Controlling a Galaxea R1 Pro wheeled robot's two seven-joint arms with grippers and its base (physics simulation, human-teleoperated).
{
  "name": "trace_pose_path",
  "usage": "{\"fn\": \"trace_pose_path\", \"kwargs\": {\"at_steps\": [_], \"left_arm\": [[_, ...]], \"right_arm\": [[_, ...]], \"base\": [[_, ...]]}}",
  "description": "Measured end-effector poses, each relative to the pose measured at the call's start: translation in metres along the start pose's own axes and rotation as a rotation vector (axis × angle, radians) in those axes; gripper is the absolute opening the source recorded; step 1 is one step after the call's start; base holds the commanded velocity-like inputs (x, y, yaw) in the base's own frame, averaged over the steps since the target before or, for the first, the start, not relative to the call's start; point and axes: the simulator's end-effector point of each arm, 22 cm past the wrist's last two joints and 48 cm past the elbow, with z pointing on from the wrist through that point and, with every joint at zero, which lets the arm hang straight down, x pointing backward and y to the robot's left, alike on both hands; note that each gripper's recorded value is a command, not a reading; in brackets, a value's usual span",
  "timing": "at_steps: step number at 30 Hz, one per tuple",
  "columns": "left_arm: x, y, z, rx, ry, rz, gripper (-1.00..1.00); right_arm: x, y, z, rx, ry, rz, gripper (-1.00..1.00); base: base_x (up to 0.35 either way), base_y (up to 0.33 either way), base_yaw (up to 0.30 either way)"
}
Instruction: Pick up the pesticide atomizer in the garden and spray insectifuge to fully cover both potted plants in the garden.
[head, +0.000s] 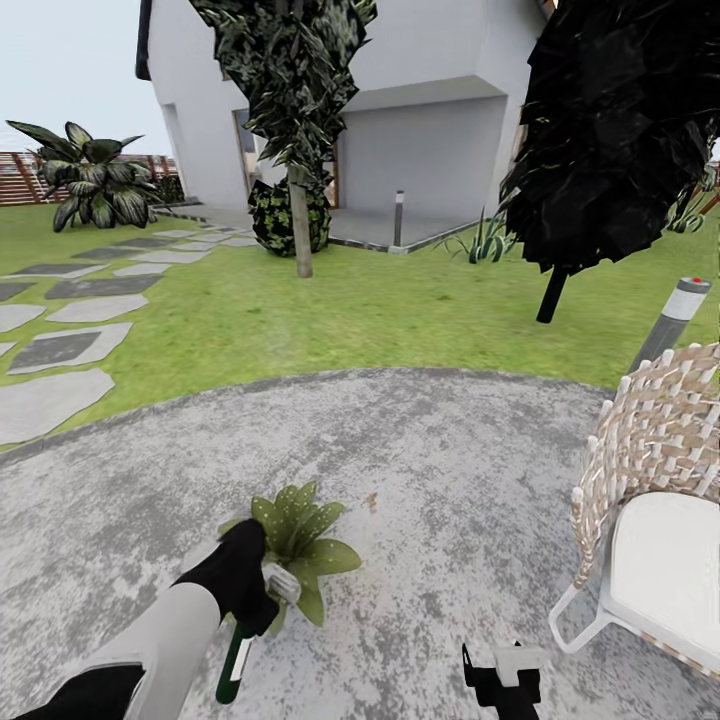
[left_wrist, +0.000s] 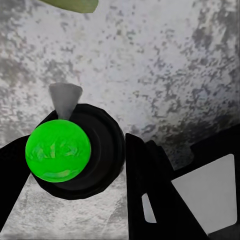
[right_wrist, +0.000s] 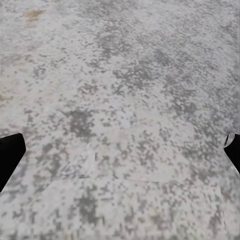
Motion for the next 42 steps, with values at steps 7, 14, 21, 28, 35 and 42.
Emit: {"fn": "trace_pose_path", "kwargs": {"at_steps": [7,14,21,28,35,42], "left_arm": [[0.001,0.000,0.000,-0.002,0.003,0.003,-1.00],[-0.005,0.001,-0.005,-0.001,-0.008,0.004,-1.00],[-0.015,-0.013,-0.016,0.056,-0.021,0.026,-1.00],[-0.003,-0.018,-0.005,0.047,0.017,0.055,-1.00],[0.011,-0.026,0.008,0.060,0.053,0.066,-1.00],[0.027,-0.034,0.022,0.077,0.089,0.084,-1.00]], "right_arm": [[0.000,0.000,0.000,0.000,0.000,0.000,1.00],[0.000,0.000,0.000,0.000,0.000,0.000,1.00],[0.000,0.000,0.000,0.000,0.000,0.000,1.00],[0.000,0.000,0.000,0.000,0.000,0.000,1.00],[0.000,0.000,0.000,0.000,0.000,0.000,1.00],[0.000,0.000,0.000,0.000,0.000,0.000,1.00]], "base": [[0.000,0.000,-0.243],[0.000,0.000,-0.054],[0.000,0.000,-0.001],[0.000,0.000,0.000],[0.000,0.000,0.000],[0.000,0.000,0.000]]}}
